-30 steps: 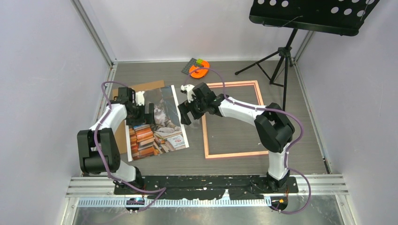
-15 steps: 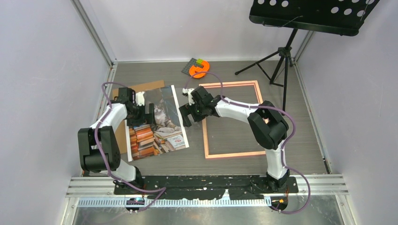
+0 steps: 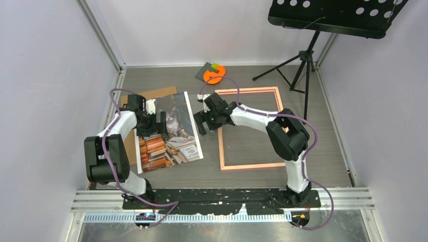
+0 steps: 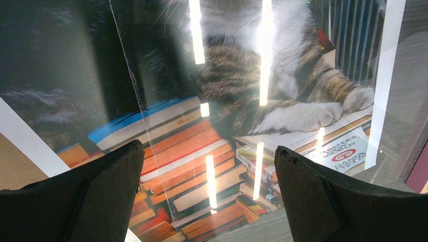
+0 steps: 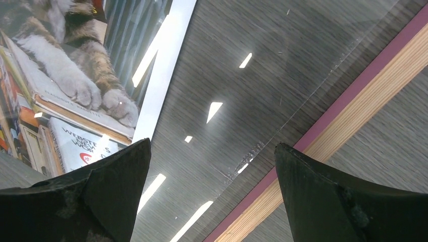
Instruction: Put the photo into the frame
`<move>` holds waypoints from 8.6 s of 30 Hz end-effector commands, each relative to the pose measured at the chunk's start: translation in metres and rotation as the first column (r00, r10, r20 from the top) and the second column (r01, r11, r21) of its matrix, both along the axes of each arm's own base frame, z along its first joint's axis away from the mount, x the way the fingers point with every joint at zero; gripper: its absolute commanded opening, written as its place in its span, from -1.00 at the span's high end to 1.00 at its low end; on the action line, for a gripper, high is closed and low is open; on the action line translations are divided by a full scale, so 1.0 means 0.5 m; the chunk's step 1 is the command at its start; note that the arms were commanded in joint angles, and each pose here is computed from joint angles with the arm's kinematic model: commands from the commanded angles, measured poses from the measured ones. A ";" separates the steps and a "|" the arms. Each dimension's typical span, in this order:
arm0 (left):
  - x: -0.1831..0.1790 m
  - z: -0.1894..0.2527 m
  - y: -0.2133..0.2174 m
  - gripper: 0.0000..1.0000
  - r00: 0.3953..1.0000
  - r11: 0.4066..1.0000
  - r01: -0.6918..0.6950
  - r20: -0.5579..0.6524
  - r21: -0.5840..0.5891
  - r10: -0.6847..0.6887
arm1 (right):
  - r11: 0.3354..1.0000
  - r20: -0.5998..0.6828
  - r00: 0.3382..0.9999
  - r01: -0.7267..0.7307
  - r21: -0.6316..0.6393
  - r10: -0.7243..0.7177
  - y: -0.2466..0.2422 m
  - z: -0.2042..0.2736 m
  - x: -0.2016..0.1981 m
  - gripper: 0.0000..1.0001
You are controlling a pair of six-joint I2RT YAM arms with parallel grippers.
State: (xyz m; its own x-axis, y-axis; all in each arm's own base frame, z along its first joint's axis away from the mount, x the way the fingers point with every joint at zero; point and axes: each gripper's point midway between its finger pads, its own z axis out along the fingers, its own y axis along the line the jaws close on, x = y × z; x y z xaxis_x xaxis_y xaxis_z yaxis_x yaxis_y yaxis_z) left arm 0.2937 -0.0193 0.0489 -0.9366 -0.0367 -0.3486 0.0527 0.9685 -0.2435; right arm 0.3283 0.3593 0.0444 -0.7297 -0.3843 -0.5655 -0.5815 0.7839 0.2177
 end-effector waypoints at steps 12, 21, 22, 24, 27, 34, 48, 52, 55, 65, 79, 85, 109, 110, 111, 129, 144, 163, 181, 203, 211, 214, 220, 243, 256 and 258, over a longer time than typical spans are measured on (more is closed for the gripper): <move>0.031 0.019 0.005 -0.98 0.999 1.000 -0.008 0.048 -0.002 0.008 | 0.994 -0.008 0.996 0.086 -0.062 -0.086 -0.006 -0.007 0.027 -0.94; 0.032 0.021 0.006 -0.98 0.998 1.000 -0.008 0.055 0.003 0.007 | 0.992 -0.033 0.994 0.104 -0.072 -0.106 -0.012 -0.027 0.029 -0.93; 0.032 0.021 0.007 -0.98 0.998 1.000 -0.008 0.055 0.004 0.008 | 0.992 -0.039 0.994 0.104 -0.070 -0.107 -0.013 -0.028 0.028 -0.93; 0.032 0.019 0.007 -0.98 0.999 1.000 -0.009 0.053 0.005 0.008 | 0.993 -0.050 0.993 0.099 -0.063 -0.103 -0.009 -0.030 0.026 -0.92; 0.036 0.017 0.009 -0.98 0.999 1.000 -0.011 0.049 0.008 0.011 | 0.996 -0.083 0.993 0.081 -0.039 -0.084 0.004 -0.034 0.019 -0.92; 0.032 0.011 -0.002 -0.98 1.000 1.000 0.001 0.025 -0.025 0.000 | 0.998 -0.164 0.986 0.031 0.048 -0.022 0.043 -0.045 -0.005 -0.92; 0.037 0.008 0.028 -0.98 0.999 0.999 -0.033 0.019 0.027 0.032 | 0.998 -0.152 0.988 0.024 0.049 -0.017 0.036 -0.040 -0.004 -0.92; 0.038 0.003 0.039 -0.98 0.999 0.998 -0.046 0.010 0.046 0.045 | 0.999 -0.142 0.990 0.022 0.043 -0.015 0.033 -0.038 -0.002 -0.92; 0.036 -0.006 0.040 -0.98 0.999 0.998 -0.047 -0.011 0.048 0.047 | 0.999 -0.137 0.990 0.021 0.042 -0.015 0.031 -0.036 -0.001 -0.93; 0.024 -0.027 0.023 -0.98 0.998 0.999 -0.035 -0.054 0.001 0.035 | 0.999 -0.135 0.991 0.012 0.048 -0.005 0.032 -0.031 -0.003 -0.92; 0.009 -0.040 -0.006 -0.93 0.996 0.997 -0.015 -0.085 -0.082 0.008 | 0.997 -0.156 0.987 -0.012 0.080 0.024 0.042 -0.033 -0.013 -0.92; 0.010 -0.032 -0.022 -0.92 0.997 0.992 -0.001 -0.077 -0.128 -0.009 | 0.993 -0.165 0.985 -0.030 0.118 0.049 0.051 -0.029 -0.023 -0.93; 0.002 -0.012 -0.043 -0.92 0.999 0.976 0.033 -0.030 -0.216 -0.041 | 0.926 -0.160 0.982 -0.037 0.375 0.104 0.086 0.090 -0.033 -0.93; 0.002 -0.011 -0.042 -0.92 0.999 0.976 0.033 -0.026 -0.217 -0.039 | 0.926 -0.160 0.981 -0.038 0.376 0.105 0.087 0.090 -0.034 -0.93; 0.002 -0.009 -0.043 -0.92 0.999 0.975 0.033 -0.025 -0.220 -0.040 | 0.925 -0.161 0.981 -0.038 0.377 0.106 0.087 0.089 -0.033 -0.93; 0.007 -0.014 -0.006 -0.90 0.999 0.986 -0.031 -0.029 -0.164 0.026 | 0.992 -0.035 0.995 0.091 0.087 -0.088 -0.016 0.055 0.025 -0.90; 0.007 -0.012 0.005 -0.90 0.999 0.991 -0.039 -0.013 -0.130 0.038 | 0.989 -0.021 0.989 0.148 -0.022 -0.148 -0.066 0.008 0.014 -0.90; -0.011 -0.012 -0.045 -0.83 0.998 0.960 0.027 -0.044 -0.279 -0.041 | 0.990 -0.168 0.986 0.041 0.138 -0.018 0.021 -0.014 -0.064 -0.91; -0.006 0.056 -0.077 -0.79 0.996 0.889 0.094 0.041 -0.448 -0.085 | 0.992 -0.169 0.986 0.028 0.123 -0.007 0.015 -0.033 -0.063 -0.91; -0.038 0.003 0.077 -0.82 0.994 0.997 -0.074 -0.083 -0.013 0.072 | 0.997 -0.103 0.993 0.071 0.042 -0.066 -0.027 -0.025 -0.049 -0.91; -0.043 -0.015 0.041 -0.81 0.981 0.990 -0.019 -0.192 -0.138 -0.007 | 0.996 -0.139 0.989 0.059 0.063 -0.050 -0.014 -0.038 -0.060 -0.90; -0.040 -0.016 0.034 -0.81 0.981 0.987 -0.009 -0.191 -0.162 -0.023 | 0.996 -0.148 0.988 0.062 0.066 -0.052 -0.013 -0.041 -0.061 -0.90; -0.031 -0.026 0.024 -0.81 0.979 0.983 0.003 -0.199 -0.182 -0.039 | 0.995 -0.162 0.985 0.066 0.072 -0.053 -0.010 -0.044 -0.065 -0.91; -0.036 -0.055 -0.028 -0.80 0.977 0.959 -0.016 -0.206 -0.283 -0.045 | 0.952 -0.302 0.948 0.180 0.246 -0.102 0.013 -0.035 -0.068 -0.91; -0.041 -0.042 -0.034 -0.80 0.983 0.956 -0.007 -0.175 -0.294 -0.047 | 0.865 -0.337 0.941 0.140 0.482 0.036 0.074 0.044 -0.071 -0.93; -0.041 -0.039 -0.032 -0.80 0.984 0.957 -0.007 -0.171 -0.291 -0.045 | 0.853 -0.341 0.938 0.125 0.506 0.064 0.082 0.051 -0.076 -0.94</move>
State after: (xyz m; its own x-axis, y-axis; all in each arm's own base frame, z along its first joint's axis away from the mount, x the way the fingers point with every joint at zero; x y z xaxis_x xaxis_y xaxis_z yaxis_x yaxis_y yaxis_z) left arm 0.2771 -0.0257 0.0363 -0.9826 -0.0998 -0.1567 -0.0118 0.8755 -0.4831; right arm 0.3011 0.3798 0.0529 -0.9148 -0.0685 -0.3981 -0.3487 0.6313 0.6927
